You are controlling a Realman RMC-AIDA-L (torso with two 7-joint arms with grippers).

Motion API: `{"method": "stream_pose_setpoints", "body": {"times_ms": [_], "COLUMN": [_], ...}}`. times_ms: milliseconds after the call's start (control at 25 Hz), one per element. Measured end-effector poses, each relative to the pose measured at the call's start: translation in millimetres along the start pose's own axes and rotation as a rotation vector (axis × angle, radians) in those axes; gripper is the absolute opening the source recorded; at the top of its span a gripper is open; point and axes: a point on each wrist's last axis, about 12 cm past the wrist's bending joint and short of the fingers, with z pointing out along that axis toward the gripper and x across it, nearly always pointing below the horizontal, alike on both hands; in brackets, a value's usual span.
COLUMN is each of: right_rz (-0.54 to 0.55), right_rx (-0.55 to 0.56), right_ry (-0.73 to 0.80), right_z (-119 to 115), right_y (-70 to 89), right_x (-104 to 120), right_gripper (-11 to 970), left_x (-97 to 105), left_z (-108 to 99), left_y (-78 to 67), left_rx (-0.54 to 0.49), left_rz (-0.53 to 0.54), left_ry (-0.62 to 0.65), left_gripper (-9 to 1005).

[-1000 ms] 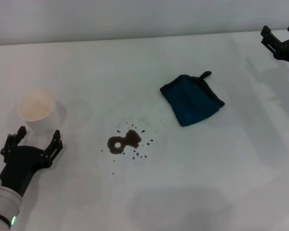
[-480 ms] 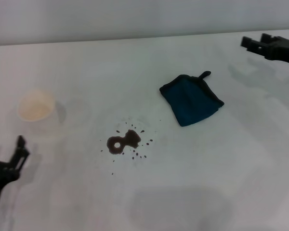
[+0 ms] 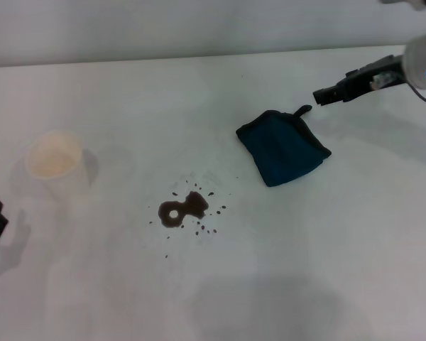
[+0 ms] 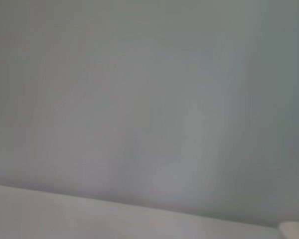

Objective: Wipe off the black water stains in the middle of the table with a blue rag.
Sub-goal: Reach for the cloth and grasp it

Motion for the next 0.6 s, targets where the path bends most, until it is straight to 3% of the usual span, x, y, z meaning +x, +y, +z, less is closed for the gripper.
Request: {"method": "stream_pose_setpoints", "body": {"times_ms": [160, 400, 600], "right_rz": [-0.083, -0.203, -0.228], "right_rx": [-0.005, -0.058, -0.070], "right_ry": [0.066, 0.059, 0.035], "right_z": [5.3, 26.4, 40.3], "right_y": [27.6, 79.0, 91.5], "right_x": [-22.6, -28.1, -20.4], "right_gripper": [804, 798, 790], "left_x": [-4.2, -10.7, -13.0], "left_z": [8.1, 23.8, 28.1], "left_y": [1.3, -3.9, -0.9], "left_rx": [-0.023, 0.019, 0.032], "left_rz": [-0.009, 0.001, 0.028], "left_ry": [-0.024, -0.047, -0.049], "left_gripper": [892, 891, 892]}}
